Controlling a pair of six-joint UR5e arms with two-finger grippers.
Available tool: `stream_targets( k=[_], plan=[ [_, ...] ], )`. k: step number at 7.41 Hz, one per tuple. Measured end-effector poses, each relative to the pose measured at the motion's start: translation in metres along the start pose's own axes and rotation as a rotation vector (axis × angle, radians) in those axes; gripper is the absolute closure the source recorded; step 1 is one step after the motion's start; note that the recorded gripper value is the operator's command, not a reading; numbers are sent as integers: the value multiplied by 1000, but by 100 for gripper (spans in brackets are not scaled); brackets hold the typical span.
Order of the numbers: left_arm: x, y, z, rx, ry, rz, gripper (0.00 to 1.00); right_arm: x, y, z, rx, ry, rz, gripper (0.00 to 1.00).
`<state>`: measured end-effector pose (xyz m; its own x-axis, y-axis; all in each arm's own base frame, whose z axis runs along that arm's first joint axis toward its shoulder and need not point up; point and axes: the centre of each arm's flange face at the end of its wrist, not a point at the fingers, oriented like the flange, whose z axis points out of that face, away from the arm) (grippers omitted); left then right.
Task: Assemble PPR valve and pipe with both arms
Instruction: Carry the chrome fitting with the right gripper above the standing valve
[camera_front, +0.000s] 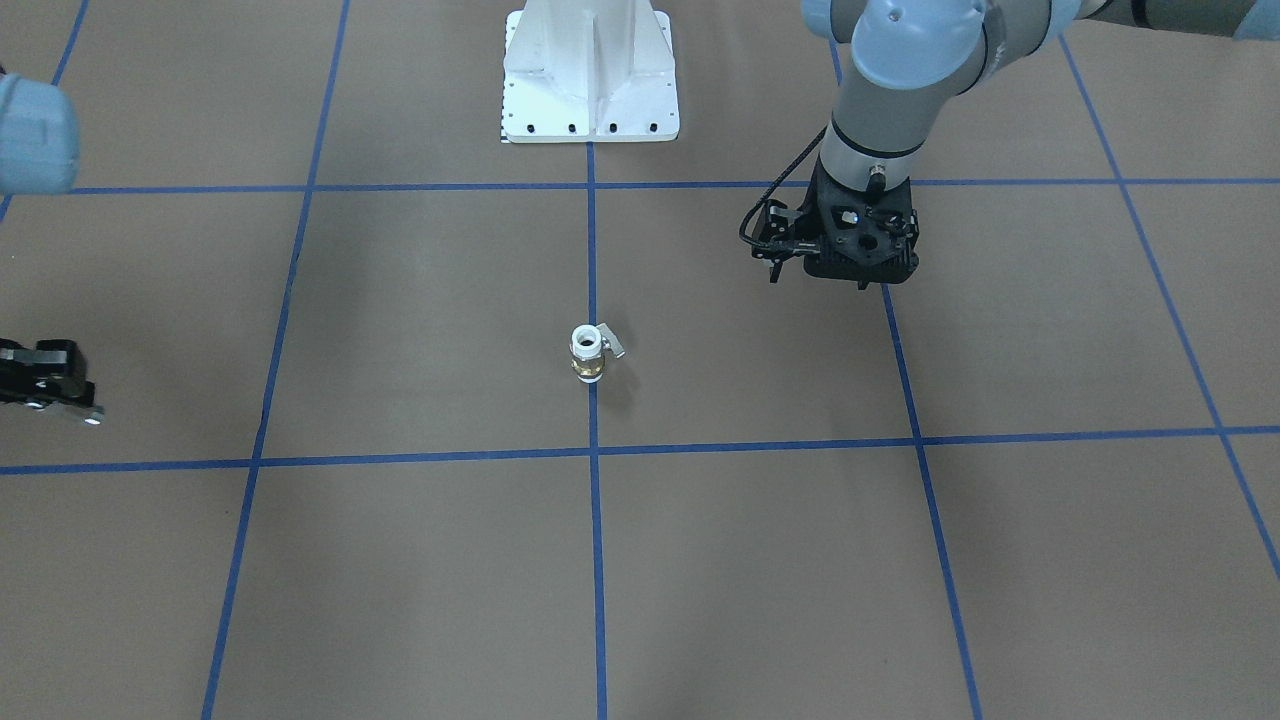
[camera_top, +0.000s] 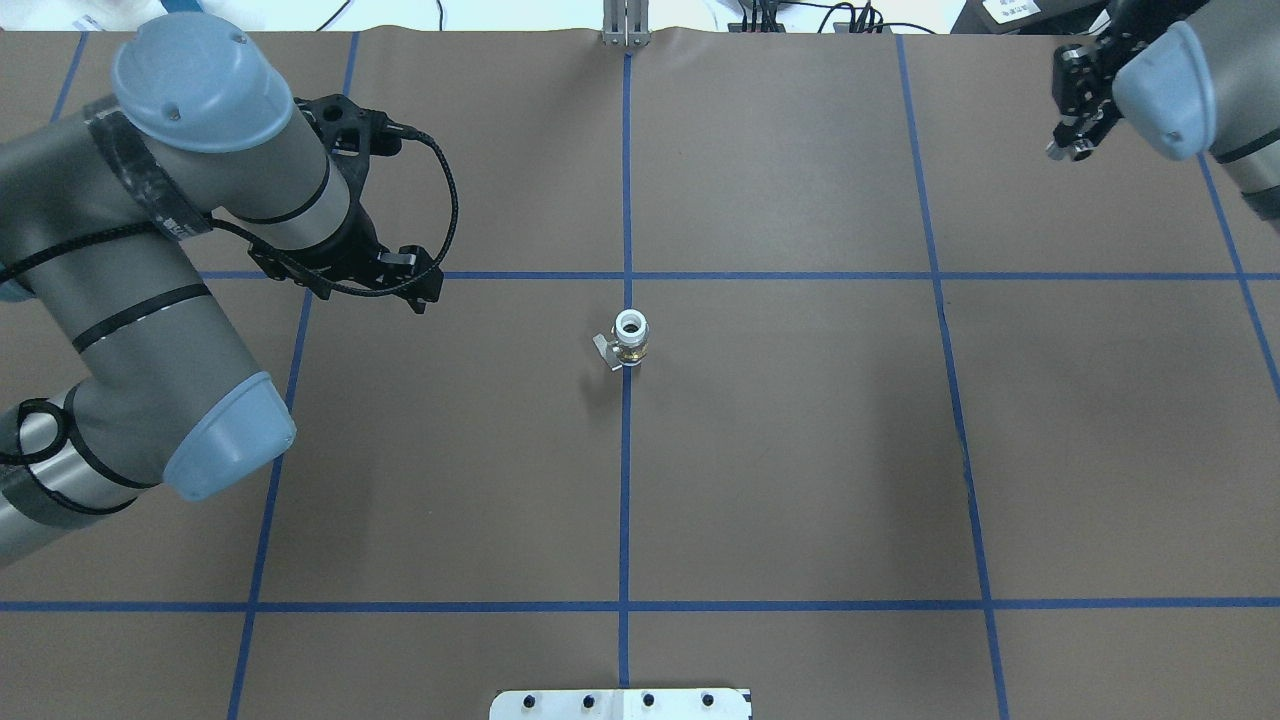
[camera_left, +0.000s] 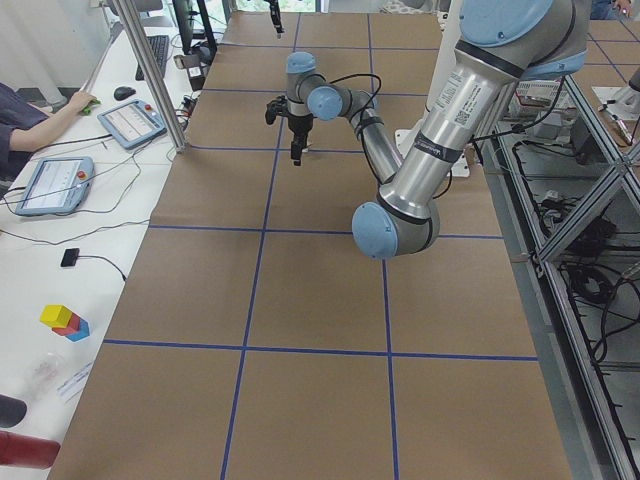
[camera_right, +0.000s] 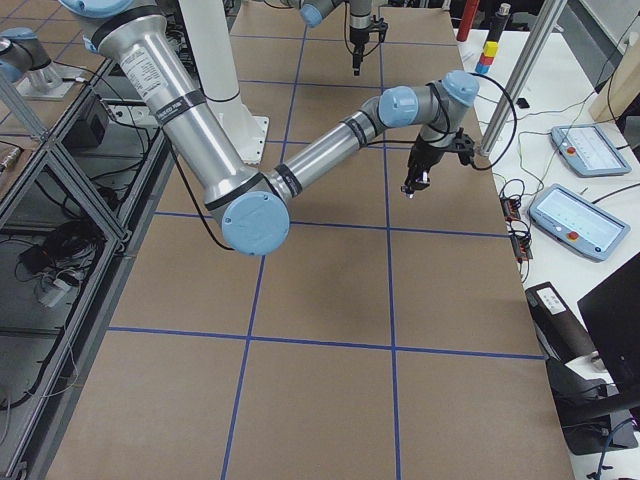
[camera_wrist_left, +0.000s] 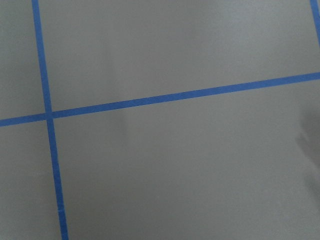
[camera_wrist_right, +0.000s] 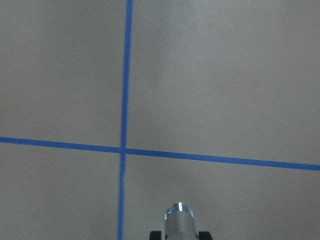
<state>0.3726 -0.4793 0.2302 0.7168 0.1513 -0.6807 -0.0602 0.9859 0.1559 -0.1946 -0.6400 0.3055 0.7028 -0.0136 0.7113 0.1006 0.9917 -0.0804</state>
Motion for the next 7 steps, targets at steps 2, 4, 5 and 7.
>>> stream_targets(
  k=[2,4,5,7],
  plan=[
    [-22,4,-2,4,-9,36,0,-127,21,13,-22,-20,103,100],
    [-42,9,-1,3,-23,36,0,-234,52,32,-25,-38,174,100],
    [-46,10,0,2,-27,34,0,-271,62,50,-10,-52,200,100],
    [-53,12,6,-5,-35,28,0,-337,75,90,28,-47,241,100]
  ],
)
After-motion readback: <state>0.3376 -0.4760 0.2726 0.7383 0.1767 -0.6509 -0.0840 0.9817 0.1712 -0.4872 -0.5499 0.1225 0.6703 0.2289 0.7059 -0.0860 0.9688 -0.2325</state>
